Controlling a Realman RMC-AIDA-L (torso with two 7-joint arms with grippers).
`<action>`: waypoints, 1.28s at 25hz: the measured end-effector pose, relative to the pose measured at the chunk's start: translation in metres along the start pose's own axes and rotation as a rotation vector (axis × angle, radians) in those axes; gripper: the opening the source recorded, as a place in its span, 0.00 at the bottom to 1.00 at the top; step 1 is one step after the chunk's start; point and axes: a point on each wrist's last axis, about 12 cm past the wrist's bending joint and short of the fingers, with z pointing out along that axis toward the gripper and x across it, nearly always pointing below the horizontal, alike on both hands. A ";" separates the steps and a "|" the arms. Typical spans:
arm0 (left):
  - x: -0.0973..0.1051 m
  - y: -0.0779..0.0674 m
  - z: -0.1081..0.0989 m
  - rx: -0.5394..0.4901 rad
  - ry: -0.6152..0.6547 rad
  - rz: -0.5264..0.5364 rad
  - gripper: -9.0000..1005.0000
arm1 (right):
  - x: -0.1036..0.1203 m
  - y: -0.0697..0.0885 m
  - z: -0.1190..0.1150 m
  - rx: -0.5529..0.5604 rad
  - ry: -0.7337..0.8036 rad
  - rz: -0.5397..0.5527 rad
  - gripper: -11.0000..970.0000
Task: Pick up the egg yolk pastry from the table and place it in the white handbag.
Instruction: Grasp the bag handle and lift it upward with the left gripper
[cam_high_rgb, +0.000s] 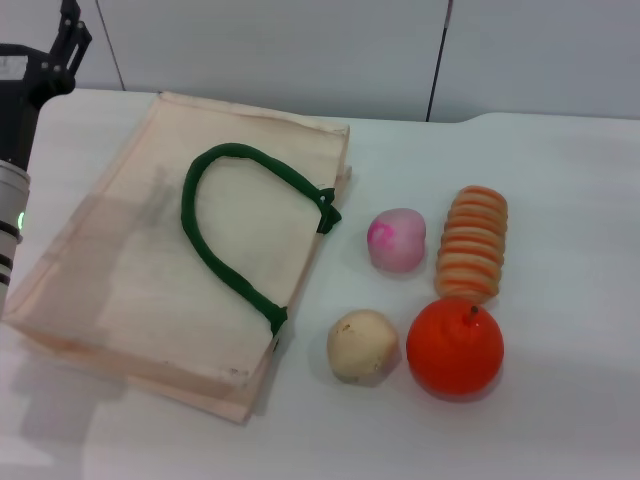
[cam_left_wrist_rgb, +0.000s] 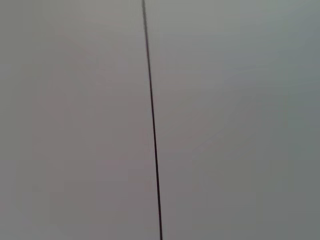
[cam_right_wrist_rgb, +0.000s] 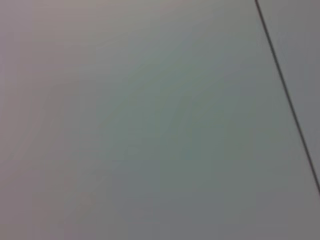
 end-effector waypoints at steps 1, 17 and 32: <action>0.003 0.001 -0.001 0.008 0.030 -0.065 0.89 | 0.001 0.000 0.001 -0.007 0.009 -0.003 0.92; 0.000 0.050 -0.009 0.272 0.257 -0.578 0.89 | 0.002 -0.003 0.010 -0.077 0.091 -0.003 0.92; -0.051 0.090 0.043 0.259 1.026 -0.616 0.88 | 0.003 0.002 0.017 -0.080 0.096 -0.009 0.92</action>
